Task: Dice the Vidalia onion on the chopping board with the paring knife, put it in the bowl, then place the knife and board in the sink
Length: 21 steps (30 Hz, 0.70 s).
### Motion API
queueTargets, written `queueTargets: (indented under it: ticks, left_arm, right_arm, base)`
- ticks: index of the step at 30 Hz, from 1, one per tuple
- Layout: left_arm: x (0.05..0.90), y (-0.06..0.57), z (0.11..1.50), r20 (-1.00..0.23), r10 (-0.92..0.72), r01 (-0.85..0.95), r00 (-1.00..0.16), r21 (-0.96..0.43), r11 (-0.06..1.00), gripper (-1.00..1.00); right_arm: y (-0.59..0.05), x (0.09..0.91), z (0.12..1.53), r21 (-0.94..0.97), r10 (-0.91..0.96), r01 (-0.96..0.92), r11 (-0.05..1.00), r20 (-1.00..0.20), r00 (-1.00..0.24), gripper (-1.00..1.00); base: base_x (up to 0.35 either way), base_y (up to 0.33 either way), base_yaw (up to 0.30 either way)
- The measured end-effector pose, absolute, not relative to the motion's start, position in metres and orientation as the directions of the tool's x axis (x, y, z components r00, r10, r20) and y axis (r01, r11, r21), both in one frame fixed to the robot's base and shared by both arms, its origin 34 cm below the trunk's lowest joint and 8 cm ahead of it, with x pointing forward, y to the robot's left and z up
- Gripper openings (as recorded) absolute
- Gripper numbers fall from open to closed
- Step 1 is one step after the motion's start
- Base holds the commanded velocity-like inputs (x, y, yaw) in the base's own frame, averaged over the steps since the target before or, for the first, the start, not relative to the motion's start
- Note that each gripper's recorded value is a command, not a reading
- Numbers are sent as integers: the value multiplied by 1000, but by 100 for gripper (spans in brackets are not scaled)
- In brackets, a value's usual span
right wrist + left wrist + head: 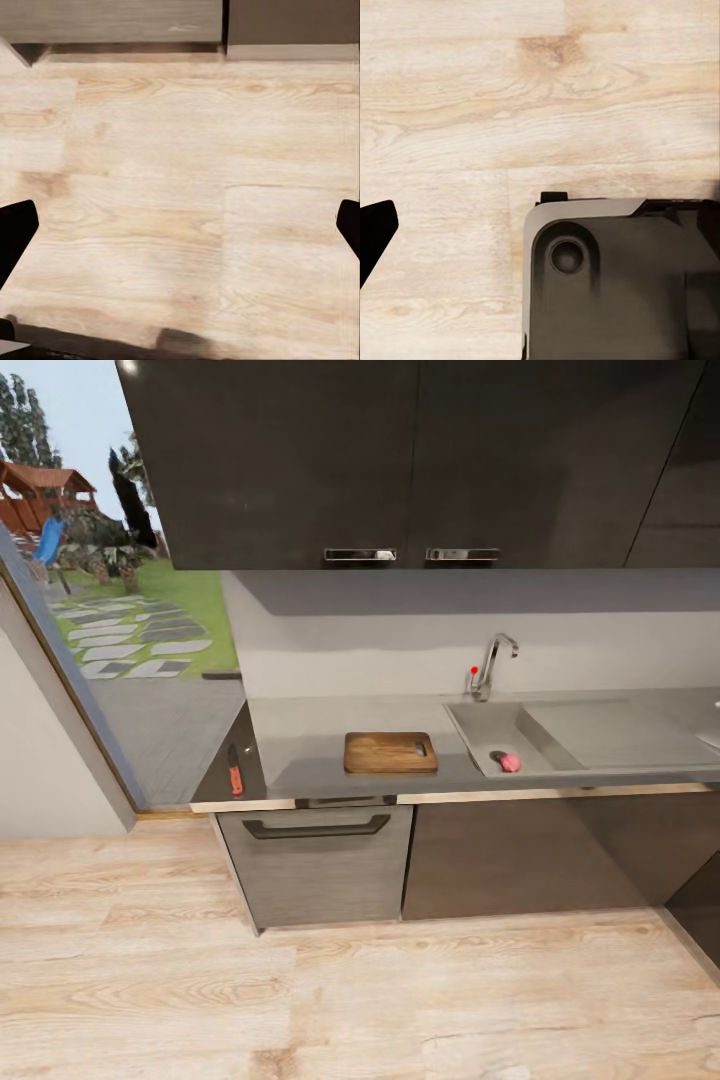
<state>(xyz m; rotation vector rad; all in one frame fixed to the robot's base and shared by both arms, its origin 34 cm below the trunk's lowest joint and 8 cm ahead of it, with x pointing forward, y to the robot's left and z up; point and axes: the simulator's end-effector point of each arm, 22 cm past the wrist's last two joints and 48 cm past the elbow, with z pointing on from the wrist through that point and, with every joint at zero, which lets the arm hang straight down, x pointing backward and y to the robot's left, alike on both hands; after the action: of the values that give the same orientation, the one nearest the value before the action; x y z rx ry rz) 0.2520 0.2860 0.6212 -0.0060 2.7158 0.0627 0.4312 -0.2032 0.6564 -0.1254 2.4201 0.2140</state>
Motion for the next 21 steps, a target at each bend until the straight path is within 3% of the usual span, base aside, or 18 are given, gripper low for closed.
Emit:
queueTargets:
  ticks: [10, 21]
  left_arm:
    - [252, 287, 621, -412, 6, -13, -911, 45, 999, 100]
    - [247, 285, 620, -403, 4, -14, -915, 42, 999, 100]
  right_arm:
    - [-204, 302, 640, 134, -30, -136, 982, -595, -803, 100]
    - [-236, 303, 643, 50, -20, -65, 997, -623, -782, 100]
  base:
    - [0, 0, 0]
    - [0, 0, 0]
